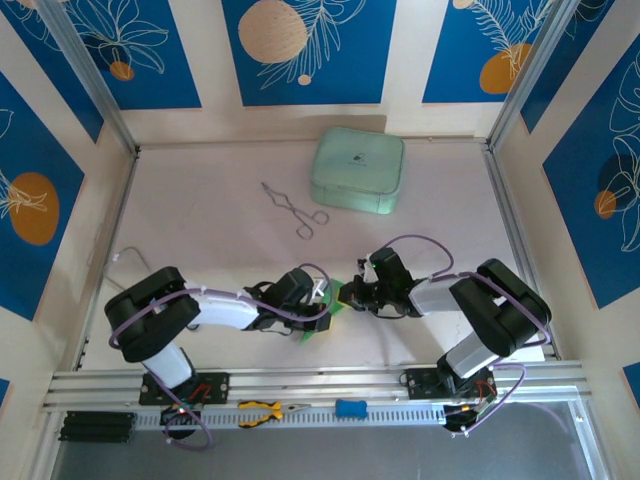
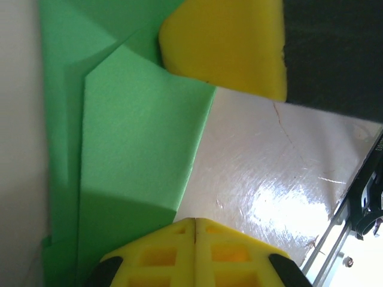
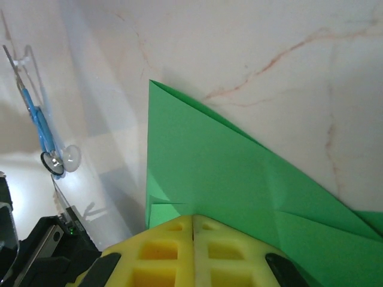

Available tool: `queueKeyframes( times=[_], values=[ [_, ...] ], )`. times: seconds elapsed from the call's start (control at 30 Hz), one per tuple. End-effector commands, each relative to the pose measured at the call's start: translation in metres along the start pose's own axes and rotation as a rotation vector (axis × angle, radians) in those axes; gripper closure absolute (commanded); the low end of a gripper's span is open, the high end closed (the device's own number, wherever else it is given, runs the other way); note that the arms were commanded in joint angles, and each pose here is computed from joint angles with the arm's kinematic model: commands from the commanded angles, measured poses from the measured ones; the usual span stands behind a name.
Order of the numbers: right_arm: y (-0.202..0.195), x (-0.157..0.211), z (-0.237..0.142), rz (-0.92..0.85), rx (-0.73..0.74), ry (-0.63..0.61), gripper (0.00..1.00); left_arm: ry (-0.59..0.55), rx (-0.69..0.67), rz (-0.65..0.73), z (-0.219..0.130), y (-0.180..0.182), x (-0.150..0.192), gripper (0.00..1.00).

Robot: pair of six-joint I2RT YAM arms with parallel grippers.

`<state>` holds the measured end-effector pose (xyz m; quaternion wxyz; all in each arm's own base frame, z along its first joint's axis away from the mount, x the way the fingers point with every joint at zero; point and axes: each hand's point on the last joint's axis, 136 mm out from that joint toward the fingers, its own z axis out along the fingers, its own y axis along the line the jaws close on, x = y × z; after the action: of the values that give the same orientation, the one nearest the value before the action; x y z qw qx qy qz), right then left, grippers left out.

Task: Fold a paper plane with a square sheet of paper (pick it up from the middle)

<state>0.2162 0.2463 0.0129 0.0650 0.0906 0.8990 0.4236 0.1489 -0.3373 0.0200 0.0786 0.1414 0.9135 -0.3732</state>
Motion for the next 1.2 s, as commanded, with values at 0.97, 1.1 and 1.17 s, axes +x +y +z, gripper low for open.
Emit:
queueKeyframes(
  times=[0.97,1.1,1.17],
  values=[
    [0.042,-0.024,-0.013,-0.244,-0.076,0.09,0.9,-0.12,-0.019,-0.098,-0.08,0.014,0.002,0.8],
    [0.032,-0.022,-0.025,-0.17,0.004,0.008,0.81,-0.152,0.049,-0.127,-0.079,0.01,-0.029,0.76],
    [0.026,-0.015,-0.029,-0.116,0.01,-0.008,0.78,-0.142,0.089,-0.13,-0.073,0.006,-0.041,0.75]
  ],
)
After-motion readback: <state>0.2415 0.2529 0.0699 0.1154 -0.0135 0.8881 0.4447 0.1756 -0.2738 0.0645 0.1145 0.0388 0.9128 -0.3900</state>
